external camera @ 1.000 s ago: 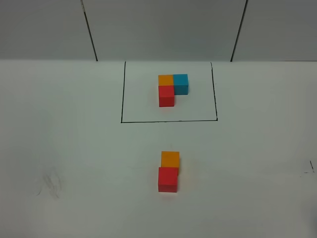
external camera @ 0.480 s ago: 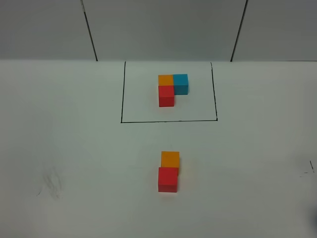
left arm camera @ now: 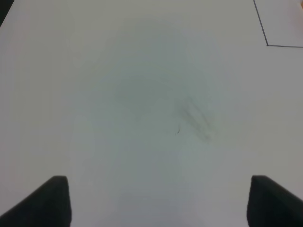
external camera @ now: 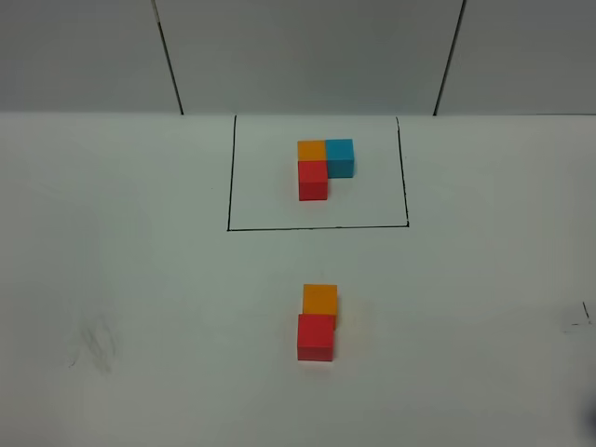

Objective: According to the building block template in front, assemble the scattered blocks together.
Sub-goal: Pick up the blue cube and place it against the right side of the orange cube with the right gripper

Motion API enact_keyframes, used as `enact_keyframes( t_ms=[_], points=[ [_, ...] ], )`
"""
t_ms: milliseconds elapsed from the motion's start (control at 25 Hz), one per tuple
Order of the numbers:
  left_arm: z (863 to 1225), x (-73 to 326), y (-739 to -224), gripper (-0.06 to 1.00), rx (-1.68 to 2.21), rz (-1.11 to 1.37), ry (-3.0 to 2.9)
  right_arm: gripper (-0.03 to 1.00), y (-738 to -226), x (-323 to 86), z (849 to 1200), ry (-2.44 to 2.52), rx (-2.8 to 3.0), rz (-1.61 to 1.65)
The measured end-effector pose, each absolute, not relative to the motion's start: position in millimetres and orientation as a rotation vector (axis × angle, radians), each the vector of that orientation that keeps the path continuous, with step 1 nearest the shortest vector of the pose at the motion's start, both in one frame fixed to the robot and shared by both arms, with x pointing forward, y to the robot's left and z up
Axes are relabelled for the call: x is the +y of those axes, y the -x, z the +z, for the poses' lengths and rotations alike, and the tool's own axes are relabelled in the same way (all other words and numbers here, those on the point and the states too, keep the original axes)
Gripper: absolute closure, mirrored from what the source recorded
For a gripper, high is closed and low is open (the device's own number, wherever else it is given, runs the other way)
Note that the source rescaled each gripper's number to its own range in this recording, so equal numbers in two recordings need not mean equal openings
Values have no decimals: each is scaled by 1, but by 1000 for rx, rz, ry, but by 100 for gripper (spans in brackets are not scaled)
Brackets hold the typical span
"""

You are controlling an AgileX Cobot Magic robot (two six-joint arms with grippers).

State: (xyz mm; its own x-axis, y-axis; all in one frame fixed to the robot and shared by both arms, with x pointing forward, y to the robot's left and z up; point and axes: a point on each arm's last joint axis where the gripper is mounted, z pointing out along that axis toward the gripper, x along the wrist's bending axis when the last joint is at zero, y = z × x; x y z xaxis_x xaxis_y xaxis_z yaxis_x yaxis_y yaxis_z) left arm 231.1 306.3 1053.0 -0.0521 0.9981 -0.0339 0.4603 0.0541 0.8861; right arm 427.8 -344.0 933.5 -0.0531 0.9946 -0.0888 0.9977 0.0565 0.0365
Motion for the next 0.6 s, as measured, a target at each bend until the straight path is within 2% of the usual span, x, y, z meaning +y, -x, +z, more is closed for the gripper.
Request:
enact_keyframes(
  t_ms=[600],
  points=[
    [1053, 306, -231, 28, 1609, 940, -1496, 21, -431, -343, 917, -2113, 2230, -49]
  ],
)
